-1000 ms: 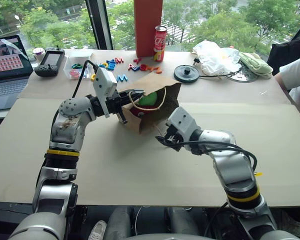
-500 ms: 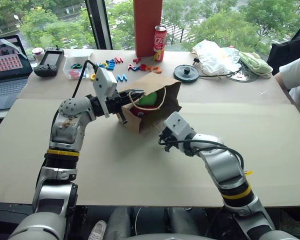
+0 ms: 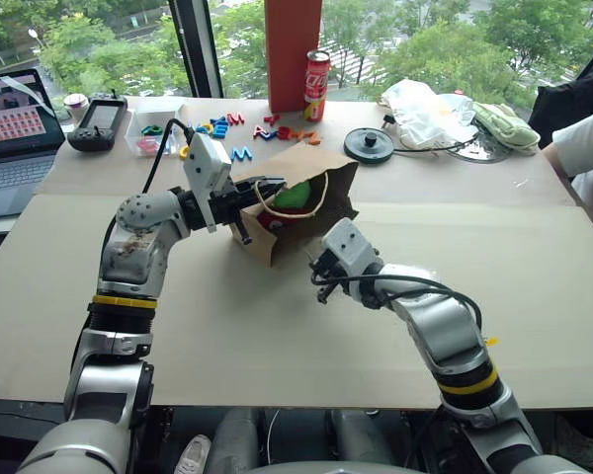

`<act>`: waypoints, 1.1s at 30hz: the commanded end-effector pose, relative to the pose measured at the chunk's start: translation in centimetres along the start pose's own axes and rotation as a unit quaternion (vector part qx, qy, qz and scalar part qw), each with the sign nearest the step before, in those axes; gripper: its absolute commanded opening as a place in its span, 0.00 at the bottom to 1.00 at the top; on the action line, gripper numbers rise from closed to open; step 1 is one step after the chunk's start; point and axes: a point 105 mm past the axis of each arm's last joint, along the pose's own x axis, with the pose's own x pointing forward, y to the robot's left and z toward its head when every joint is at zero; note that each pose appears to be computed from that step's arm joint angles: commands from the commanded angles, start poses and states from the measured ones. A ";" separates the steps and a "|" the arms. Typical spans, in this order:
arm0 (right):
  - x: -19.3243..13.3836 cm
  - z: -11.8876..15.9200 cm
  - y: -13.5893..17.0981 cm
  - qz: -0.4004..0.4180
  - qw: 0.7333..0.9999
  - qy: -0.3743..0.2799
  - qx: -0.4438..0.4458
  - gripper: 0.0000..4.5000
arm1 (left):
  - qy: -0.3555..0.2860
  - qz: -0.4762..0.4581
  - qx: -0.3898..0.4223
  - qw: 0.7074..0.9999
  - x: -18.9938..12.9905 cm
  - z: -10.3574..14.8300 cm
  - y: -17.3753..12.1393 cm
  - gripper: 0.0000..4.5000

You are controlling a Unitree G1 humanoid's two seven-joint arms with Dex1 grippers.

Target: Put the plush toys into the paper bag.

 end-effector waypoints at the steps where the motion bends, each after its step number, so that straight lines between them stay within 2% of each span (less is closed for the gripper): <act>1: -3.6 6.4 -1.9 -0.017 0.989 -0.144 -0.013 0.01 | -0.054 0.025 -0.030 0.998 0.2 2.4 1.0 0.00; 6: -6.0 10.1 -2.7 -0.026 0.976 -0.215 -0.021 0.01 | -0.112 0.061 -0.134 0.983 0.2 3.7 1.7 0.00; 10: -6.5 11.6 -2.1 -0.020 0.971 -0.238 -0.028 0.01 | -0.116 0.082 -0.184 0.973 0.0 2.9 1.4 0.00; 16: -5.6 10.4 -1.4 -0.017 0.978 -0.204 -0.046 0.01 | -0.075 0.076 -0.169 0.980 0.0 0.6 -0.5 0.00; 21: -3.8 7.3 -1.7 -0.026 0.990 -0.125 -0.058 0.01 | -0.059 0.093 -0.159 0.981 0.6 -1.2 -0.3 0.00; 33: -3.9 6.6 -4.6 -0.097 0.989 -0.111 -0.031 0.01 | -0.089 0.064 -0.177 0.978 1.5 0.3 -0.5 0.00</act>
